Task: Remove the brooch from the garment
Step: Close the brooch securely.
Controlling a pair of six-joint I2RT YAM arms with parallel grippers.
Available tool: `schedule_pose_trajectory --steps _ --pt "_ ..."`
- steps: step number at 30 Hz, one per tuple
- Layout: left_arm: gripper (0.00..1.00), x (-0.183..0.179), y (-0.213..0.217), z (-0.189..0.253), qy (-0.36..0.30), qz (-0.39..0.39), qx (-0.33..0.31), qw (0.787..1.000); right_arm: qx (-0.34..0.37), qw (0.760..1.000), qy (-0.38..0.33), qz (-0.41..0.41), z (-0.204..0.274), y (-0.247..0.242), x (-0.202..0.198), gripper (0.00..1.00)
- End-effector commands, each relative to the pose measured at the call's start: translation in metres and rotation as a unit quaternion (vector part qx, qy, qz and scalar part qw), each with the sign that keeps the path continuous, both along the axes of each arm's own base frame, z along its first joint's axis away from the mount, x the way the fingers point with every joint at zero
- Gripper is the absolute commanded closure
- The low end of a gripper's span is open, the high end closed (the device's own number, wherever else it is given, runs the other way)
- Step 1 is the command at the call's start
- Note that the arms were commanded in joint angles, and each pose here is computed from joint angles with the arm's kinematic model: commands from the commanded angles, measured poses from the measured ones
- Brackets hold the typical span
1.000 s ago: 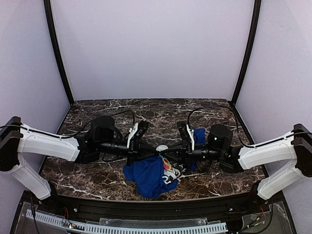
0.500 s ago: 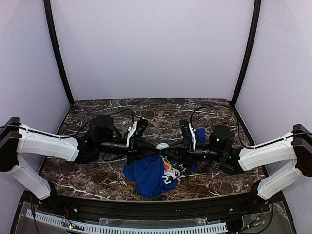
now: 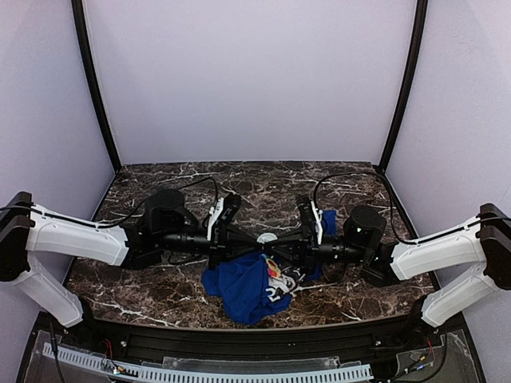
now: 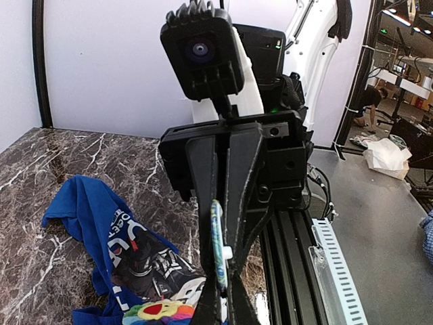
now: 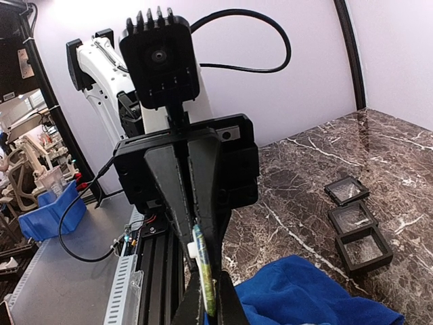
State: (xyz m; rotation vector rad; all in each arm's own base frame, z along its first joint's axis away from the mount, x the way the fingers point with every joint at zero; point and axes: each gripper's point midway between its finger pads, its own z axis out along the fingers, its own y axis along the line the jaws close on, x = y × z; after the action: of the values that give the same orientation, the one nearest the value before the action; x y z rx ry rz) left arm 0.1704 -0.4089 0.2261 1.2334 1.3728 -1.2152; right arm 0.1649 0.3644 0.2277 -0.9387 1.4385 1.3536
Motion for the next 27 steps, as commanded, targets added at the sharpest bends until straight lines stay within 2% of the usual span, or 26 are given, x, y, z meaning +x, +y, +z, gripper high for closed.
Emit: schedule_pose_trajectory --steps 1,8,16,27 --pt "0.99 -0.005 0.010 -0.008 -0.004 -0.001 0.011 1.000 0.046 0.998 -0.002 -0.049 0.023 -0.010 0.019 0.99" --pt "0.99 0.000 0.011 -0.010 0.012 0.010 0.012 1.000 0.049 0.998 -0.005 -0.046 0.024 -0.011 0.017 0.99" --pt "0.99 0.007 0.012 -0.012 0.019 0.016 0.014 1.000 0.049 0.998 -0.015 -0.032 0.025 -0.011 0.011 0.93" --pt "0.99 0.006 0.011 -0.013 0.021 0.009 0.013 1.000 0.046 0.998 -0.011 -0.035 0.024 -0.010 0.013 0.93"
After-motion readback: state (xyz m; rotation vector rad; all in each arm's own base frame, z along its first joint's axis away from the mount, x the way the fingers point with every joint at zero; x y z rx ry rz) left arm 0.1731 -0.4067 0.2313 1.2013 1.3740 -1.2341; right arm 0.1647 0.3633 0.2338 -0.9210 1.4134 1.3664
